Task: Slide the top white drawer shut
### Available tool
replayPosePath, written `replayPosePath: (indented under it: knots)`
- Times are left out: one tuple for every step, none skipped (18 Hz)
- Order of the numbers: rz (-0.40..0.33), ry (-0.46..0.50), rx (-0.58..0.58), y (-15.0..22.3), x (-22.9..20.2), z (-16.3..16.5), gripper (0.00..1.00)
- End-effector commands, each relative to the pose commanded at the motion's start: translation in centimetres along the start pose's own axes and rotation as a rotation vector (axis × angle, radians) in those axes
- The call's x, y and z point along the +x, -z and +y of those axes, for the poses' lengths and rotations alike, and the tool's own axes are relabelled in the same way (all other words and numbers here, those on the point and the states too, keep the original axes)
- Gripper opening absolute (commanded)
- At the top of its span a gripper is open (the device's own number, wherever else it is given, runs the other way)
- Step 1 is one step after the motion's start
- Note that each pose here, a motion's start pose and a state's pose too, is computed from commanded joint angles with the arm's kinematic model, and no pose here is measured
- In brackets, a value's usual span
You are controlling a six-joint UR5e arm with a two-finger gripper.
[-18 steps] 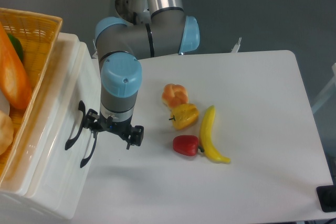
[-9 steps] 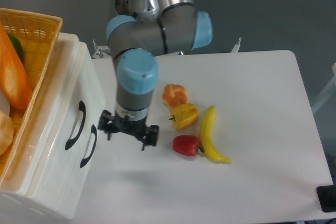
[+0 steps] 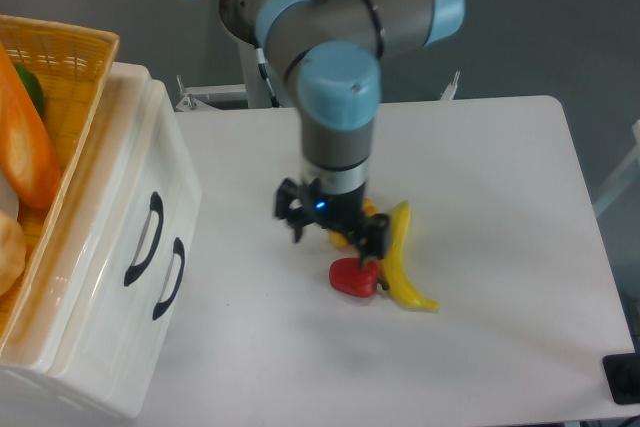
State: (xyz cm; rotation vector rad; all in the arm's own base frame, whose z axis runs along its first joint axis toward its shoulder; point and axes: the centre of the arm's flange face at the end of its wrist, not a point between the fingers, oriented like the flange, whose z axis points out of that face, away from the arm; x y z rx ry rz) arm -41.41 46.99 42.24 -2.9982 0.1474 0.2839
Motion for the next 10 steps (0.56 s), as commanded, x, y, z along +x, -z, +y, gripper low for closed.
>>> replayPosePath:
  knots:
    - [-0.008, -0.016, -0.002, 0.4, -0.4, 0.6, 1.00]
    - [-0.016, -0.036, -0.010, 0.6, -0.6, 1.1, 1.00]
    - [-0.026, -0.056, -0.030, 0.7, -0.8, 1.5, 1.00]
    - [-0.035, -0.073, -0.051, 0.7, -1.1, 2.0, 1.00]
    - [-0.037, -0.083, -0.063, 0.8, -1.2, 2.4, 1.00]
    - [-0.041, -0.088, -0.062, 1.3, -1.2, 2.8, 1.00]
    - [-0.039, -0.090, -0.066, 1.3, -1.2, 3.3, 1.00]
    - [-0.045, -0.089, -0.063, 1.9, -1.4, 4.0, 1.00]
    - [-0.039, -0.089, -0.069, 2.1, -1.6, 4.6, 1.00]
    - [-0.026, -0.094, -0.075, 2.0, -1.6, 4.8, 1.00]
